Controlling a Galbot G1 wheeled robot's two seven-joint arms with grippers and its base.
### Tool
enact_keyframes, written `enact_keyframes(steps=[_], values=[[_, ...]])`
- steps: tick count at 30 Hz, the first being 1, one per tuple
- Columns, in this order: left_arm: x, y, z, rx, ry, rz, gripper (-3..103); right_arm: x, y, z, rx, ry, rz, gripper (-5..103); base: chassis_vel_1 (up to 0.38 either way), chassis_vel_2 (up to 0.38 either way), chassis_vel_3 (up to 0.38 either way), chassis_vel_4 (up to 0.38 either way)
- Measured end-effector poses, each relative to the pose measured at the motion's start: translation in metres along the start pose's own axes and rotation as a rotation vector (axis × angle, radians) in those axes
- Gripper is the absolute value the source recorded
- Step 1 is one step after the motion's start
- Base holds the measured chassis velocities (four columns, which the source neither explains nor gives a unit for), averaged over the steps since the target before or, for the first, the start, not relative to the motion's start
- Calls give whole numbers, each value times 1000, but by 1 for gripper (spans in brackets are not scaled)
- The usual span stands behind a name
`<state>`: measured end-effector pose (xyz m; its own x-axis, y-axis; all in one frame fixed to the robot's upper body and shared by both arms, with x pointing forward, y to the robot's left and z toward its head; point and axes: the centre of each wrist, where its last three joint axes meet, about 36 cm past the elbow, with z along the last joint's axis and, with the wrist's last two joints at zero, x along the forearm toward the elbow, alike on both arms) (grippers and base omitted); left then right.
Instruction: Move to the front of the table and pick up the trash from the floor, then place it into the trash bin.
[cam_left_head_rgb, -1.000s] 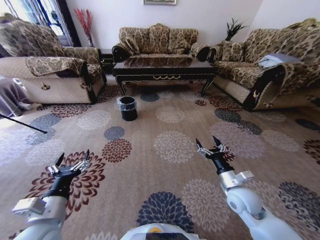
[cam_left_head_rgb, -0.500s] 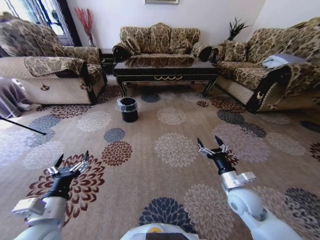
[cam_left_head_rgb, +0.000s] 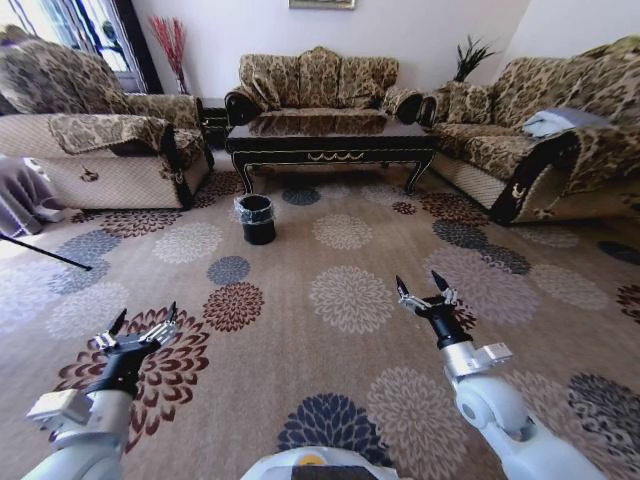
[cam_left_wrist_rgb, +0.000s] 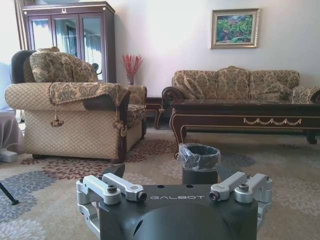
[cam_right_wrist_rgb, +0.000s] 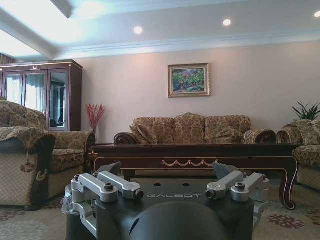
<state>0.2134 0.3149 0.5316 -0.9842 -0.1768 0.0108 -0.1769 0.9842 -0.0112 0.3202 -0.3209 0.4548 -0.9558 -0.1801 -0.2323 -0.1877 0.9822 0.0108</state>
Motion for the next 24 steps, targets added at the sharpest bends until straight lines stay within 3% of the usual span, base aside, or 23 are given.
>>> enact_keyframes(steps=[11,24], values=[[-2,3,-3,15,-58,63,100,1,0,4,1,8,-1,100,0,0,0,0],[-3,1,-3,18,-70,104,100,2,0,5,3,13,-2,100,0,0,0,0]])
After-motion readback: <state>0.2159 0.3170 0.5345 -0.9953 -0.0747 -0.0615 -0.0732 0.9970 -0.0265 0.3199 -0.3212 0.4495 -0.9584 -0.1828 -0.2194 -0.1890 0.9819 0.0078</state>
